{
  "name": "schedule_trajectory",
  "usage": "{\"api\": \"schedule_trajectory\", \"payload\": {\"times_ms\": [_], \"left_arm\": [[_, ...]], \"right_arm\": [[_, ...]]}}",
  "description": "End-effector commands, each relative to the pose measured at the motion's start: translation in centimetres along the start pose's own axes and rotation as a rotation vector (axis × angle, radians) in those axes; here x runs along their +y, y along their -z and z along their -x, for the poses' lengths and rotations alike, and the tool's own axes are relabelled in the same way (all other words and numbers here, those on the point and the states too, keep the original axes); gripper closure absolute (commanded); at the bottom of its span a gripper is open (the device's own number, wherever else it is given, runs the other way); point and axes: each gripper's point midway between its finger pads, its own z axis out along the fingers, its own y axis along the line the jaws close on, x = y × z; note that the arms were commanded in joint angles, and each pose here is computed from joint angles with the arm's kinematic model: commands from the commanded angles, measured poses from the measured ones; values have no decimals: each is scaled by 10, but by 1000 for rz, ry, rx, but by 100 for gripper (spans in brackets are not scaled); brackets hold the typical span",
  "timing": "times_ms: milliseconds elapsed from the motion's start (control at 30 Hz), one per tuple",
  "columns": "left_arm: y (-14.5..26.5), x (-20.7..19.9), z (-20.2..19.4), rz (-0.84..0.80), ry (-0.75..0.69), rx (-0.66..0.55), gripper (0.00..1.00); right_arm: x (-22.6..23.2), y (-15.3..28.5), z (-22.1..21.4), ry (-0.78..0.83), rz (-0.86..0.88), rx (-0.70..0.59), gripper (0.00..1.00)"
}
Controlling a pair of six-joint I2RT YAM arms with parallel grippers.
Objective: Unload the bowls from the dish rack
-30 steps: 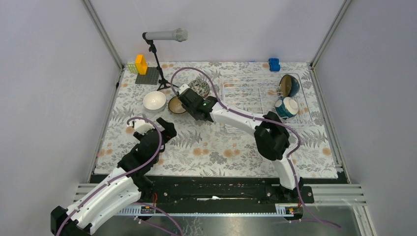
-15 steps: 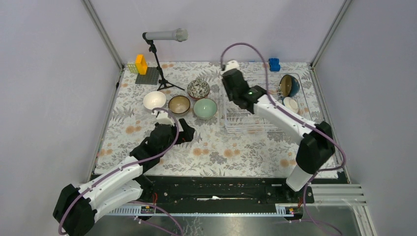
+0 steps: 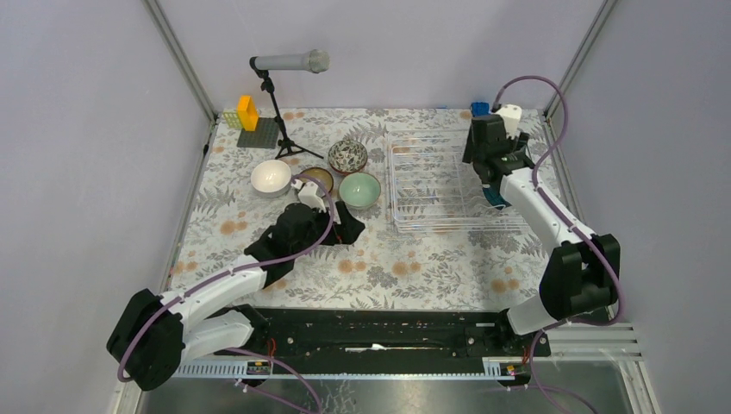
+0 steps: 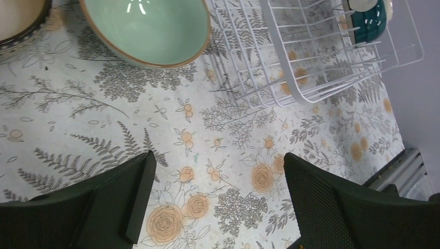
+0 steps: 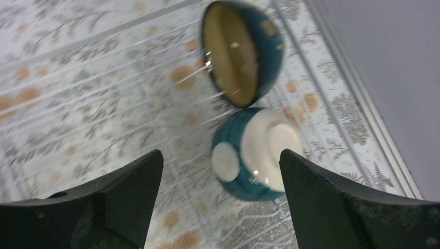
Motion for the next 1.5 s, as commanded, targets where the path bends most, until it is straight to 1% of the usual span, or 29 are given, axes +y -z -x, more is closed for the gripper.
{"api": "schedule_trajectory", "payload": {"times_ms": [0,67,100,200,400,600,700,833,867,900,1000,1033,1100,1467], "left_arm": [[-1,-38,35,-131,-34,-74,1],[-1,-39,38,-130,-40,-83,1],[0,-39,40,-129,-43,-89,1],[-1,-38,41,-119,-43,-96,1],[-1,-32,42,-89,-38,-107,1],[2,-28,49,-60,-40,-139,1],[2,-27,51,-56,-39,-145,1],[2,-27,51,-47,-43,-138,1],[3,-26,51,-44,-44,-136,1],[3,-26,52,-43,-46,-139,1],[6,-26,53,-41,-45,-147,1],[7,-26,54,-43,-43,-149,1],[8,-27,54,-46,-41,-153,1],[12,-28,55,-53,-38,-161,1]], "right_arm": [[-35,-21,30,-74,-196,-85,13],[-45,-30,37,-26,-286,-97,16],[-49,-35,40,0,-325,-98,20],[-49,-53,45,64,-381,-83,26],[-49,-89,39,147,-465,-39,29],[-64,-111,32,154,-517,9,32],[-67,-117,29,163,-529,21,36],[-73,-121,26,187,-564,31,44],[-74,-122,26,192,-569,33,48],[-75,-121,26,194,-572,34,55],[-77,-119,30,202,-579,29,85],[-78,-117,34,201,-581,23,93],[-79,-111,41,202,-580,12,100],[-92,-64,93,226,-724,-96,100]]}}
